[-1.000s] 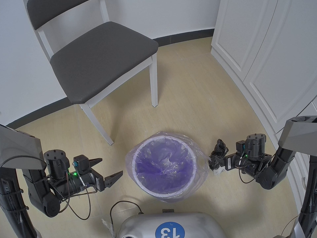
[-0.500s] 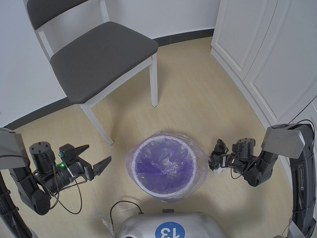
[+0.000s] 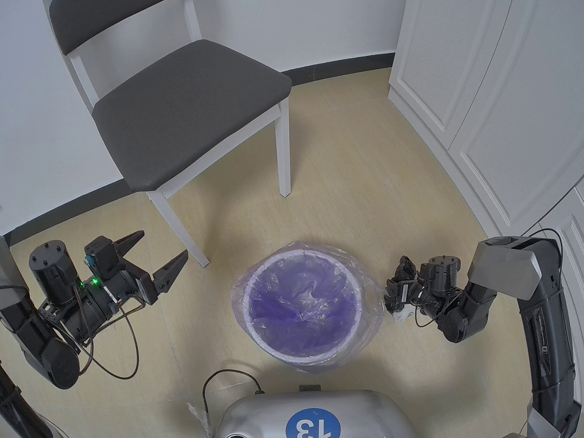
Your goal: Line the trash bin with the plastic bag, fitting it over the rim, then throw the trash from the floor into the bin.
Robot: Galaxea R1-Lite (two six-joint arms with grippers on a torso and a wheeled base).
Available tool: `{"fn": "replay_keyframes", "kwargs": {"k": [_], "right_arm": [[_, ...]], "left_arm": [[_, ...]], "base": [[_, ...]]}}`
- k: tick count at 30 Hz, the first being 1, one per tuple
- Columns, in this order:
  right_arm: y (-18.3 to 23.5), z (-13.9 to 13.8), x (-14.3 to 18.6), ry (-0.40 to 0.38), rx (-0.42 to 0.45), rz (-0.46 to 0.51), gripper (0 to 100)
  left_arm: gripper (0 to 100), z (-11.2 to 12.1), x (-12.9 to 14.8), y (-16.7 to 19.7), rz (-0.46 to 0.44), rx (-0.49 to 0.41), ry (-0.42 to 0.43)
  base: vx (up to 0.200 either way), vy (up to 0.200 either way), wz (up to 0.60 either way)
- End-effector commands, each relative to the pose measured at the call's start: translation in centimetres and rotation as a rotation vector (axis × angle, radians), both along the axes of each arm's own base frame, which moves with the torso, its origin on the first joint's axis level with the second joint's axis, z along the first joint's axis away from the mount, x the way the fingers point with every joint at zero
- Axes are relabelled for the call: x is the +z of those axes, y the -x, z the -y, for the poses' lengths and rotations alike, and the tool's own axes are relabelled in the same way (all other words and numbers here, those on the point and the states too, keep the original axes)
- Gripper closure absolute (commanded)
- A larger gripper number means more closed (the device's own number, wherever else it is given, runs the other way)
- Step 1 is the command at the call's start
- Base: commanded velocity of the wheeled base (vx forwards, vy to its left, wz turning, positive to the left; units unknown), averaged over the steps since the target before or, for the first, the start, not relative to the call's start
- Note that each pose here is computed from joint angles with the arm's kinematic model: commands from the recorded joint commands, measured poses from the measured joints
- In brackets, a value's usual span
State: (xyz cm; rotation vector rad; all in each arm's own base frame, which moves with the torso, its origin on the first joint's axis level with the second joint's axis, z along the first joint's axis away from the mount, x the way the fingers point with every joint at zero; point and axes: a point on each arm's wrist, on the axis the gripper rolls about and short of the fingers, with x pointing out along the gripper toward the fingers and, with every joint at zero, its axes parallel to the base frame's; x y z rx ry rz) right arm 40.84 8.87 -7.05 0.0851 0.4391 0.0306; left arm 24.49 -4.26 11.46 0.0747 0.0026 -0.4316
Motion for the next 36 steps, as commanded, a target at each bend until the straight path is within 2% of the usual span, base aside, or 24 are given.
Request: {"fn": "replay_keyframes", "kwargs": {"k": [1,4,11,15,19,30,32,34,36], "right_arm": [[-0.7,-0.1,-0.5,0.0,-0.01,0.014,0],[-1.0,-0.1,-0.5,0.002,-0.02,0.022,0],[-2.2,-0.1,-0.3,0.05,-0.106,0.01,0],[-3.1,0.0,-0.2,0.063,-0.109,0.01,0],[-3.4,0.0,-0.4,0.077,-0.098,-0.046,0],[-4.2,0.0,-0.2,0.041,-0.016,-0.115,0],[-4.4,0.0,-0.1,0.043,-0.007,-0.155,0],[-5.6,0.2,0.2,0.047,-0.031,-0.133,0],[-6.5,0.6,-1.0,0.057,-0.062,-0.137,0]], "left_arm": [[0,0.3,1.1,0.2,0.059,0.0,0.007],[0,0.4,1.7,0.7,0.081,-0.003,0.011],[0,0.3,3.2,1.7,0.142,-0.007,0.018],[0,0.3,3.3,2.0,0.148,-0.009,0.021],[0,0.3,3.2,2.0,0.146,-0.007,0.015],[0,0.7,3.0,2.3,0.136,-0.027,0.012],[0,1.1,3.1,2.8,0.139,-0.041,0.011],[0,1.4,3.1,2.9,0.141,-0.042,0.004],[0,1.4,3.1,2.9,0.144,-0.032,-0.002]], "base": [[0.0,0.0,0.0],[0.0,0.0,0.0],[0.0,0.0,0.0],[0.0,0.0,0.0],[0.0,0.0,0.0],[0.0,0.0,0.0],[0.0,0.0,0.0],[0.0,0.0,0.0],[0.0,0.0,0.0]]}}
